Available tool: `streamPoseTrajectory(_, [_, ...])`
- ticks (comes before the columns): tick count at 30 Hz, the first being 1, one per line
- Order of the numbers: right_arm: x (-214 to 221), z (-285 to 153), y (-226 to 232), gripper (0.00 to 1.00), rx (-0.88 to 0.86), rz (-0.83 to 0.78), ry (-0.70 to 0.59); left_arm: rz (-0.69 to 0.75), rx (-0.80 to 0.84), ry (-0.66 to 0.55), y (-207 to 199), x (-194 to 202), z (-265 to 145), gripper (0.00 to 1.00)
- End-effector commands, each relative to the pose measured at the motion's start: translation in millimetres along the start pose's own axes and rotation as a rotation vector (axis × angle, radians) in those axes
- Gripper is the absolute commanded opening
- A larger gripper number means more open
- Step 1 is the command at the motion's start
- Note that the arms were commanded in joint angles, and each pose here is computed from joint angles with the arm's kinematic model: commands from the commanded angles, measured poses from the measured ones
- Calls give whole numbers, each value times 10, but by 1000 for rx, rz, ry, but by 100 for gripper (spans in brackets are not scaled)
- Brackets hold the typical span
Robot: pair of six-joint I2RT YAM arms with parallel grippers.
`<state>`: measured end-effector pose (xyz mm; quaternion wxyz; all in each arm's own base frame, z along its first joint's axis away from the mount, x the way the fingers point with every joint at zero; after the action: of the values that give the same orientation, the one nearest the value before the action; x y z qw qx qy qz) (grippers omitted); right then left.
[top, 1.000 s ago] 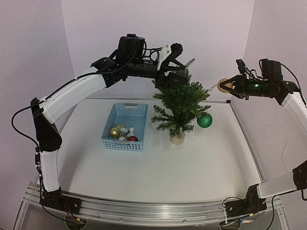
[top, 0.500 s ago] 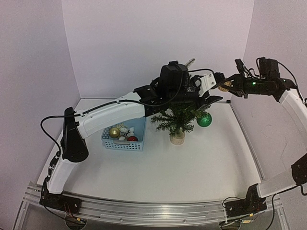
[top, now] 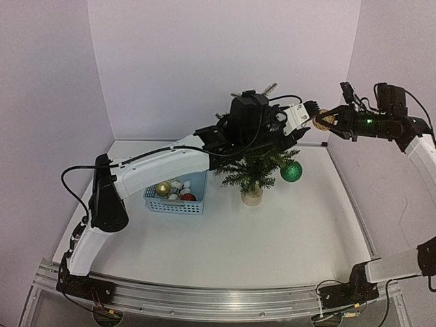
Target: Decorate the small christmas tree
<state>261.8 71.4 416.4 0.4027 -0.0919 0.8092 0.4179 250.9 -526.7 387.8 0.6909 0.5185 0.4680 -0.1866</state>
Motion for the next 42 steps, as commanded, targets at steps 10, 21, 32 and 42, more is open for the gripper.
streamPoseTrajectory(10, [-84, -174, 274, 0, -111, -77, -36, -29, -15, -102, 235, -546, -268, 8])
streamPoseTrajectory(21, [-96, -91, 152, 0, -51, -65, -35, -73, 2, -100, 382, -762, -487, 0])
streamPoseTrajectory(32, [-115, 29, 44, 0, -58, -57, -4, -220, 180, -10, 386, -773, -687, 0])
streamPoseTrajectory(42, [-22, 97, -2, 0, -129, 0, 52, -404, 234, 120, 483, -496, -760, 0])
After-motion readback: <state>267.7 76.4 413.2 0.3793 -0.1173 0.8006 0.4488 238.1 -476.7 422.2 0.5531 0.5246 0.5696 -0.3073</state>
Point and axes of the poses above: each gripper's point midway between its finger pads, its own z axis out along the fingers, its own y axis along the line the jaws close on, x = y × z, the point moved 10 cm from there along -z, back along the fingers, and after that the axes turned 2 degrees about -z, right-handed, at the moved point
